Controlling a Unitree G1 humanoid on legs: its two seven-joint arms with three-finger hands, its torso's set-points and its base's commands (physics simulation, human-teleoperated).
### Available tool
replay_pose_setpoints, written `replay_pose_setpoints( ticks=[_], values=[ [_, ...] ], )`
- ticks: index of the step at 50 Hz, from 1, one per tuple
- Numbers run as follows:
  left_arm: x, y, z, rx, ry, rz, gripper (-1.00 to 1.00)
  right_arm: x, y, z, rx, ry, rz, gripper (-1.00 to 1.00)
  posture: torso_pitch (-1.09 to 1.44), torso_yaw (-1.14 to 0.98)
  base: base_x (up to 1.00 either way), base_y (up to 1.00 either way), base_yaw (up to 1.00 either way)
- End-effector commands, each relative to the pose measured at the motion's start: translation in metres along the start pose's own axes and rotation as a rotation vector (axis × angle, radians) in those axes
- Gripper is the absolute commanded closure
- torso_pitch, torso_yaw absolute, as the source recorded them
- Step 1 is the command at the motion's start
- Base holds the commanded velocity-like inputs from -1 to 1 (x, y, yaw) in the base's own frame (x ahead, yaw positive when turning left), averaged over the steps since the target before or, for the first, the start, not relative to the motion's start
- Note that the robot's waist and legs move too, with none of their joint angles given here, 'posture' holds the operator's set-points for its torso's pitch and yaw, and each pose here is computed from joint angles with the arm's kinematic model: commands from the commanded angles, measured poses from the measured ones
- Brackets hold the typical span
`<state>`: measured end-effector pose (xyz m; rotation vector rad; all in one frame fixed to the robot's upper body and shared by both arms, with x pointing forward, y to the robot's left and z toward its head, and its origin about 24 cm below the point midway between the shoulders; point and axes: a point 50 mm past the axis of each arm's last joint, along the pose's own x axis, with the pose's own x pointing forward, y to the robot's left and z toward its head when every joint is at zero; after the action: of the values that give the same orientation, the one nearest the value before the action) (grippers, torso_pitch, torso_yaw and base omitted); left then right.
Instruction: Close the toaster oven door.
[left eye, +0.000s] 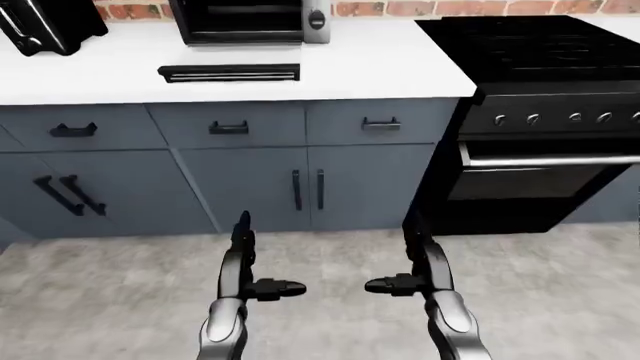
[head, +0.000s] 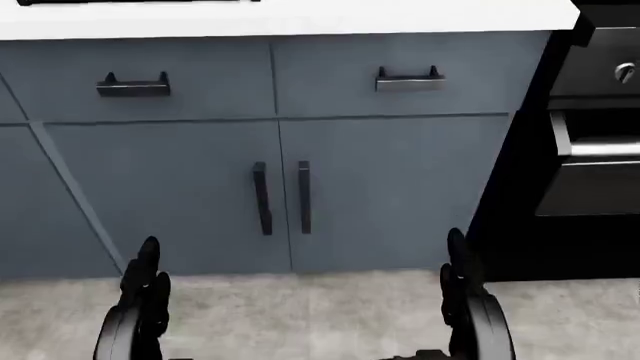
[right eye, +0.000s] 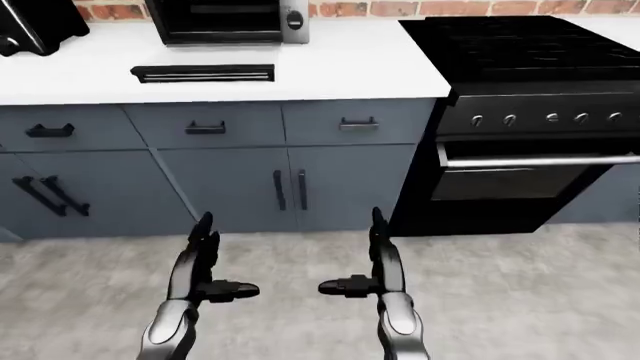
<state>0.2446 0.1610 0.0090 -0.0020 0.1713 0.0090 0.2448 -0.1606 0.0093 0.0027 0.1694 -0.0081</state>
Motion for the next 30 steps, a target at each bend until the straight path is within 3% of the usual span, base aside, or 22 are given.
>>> replay_pose_setpoints(
  ticks=[1, 16, 21, 24, 25, 30],
  values=[
    [0.003, -0.003, 0.039, 0.018, -0.196, -0.036, -1.0, 0.004, 0.0, 0.04, -0.01, -0.184, 0.011, -1.0, 0.0, 0.0, 0.0, 0.0, 0.0],
    [0.008, 0.008, 0.064, -0.002, -0.249, 0.003, -1.0, 0.009, -0.01, 0.075, 0.032, -0.231, -0.014, -1.0, 0.0, 0.0, 0.0, 0.0, 0.0],
    [0.009, 0.014, 0.086, 0.003, -0.298, 0.035, -1.0, 0.009, -0.013, 0.1, -0.012, -0.293, -0.002, -1.0, 0.0, 0.0, 0.0, 0.0, 0.0],
    [0.009, 0.017, 0.097, -0.015, -0.313, 0.037, -1.0, 0.009, -0.016, 0.11, -0.022, -0.317, 0.001, -1.0, 0.0, 0.0, 0.0, 0.0, 0.0],
    [0.009, 0.017, 0.1, -0.052, -0.298, 0.026, -1.0, 0.009, -0.018, 0.116, -0.025, -0.346, -0.009, -1.0, 0.0, 0.0, 0.0, 0.0, 0.0],
    [0.007, 0.023, 0.13, -0.055, -0.38, 0.021, -1.0, 0.008, -0.026, 0.138, -0.031, -0.382, 0.002, -1.0, 0.0, 0.0, 0.0, 0.0, 0.0]
  ],
)
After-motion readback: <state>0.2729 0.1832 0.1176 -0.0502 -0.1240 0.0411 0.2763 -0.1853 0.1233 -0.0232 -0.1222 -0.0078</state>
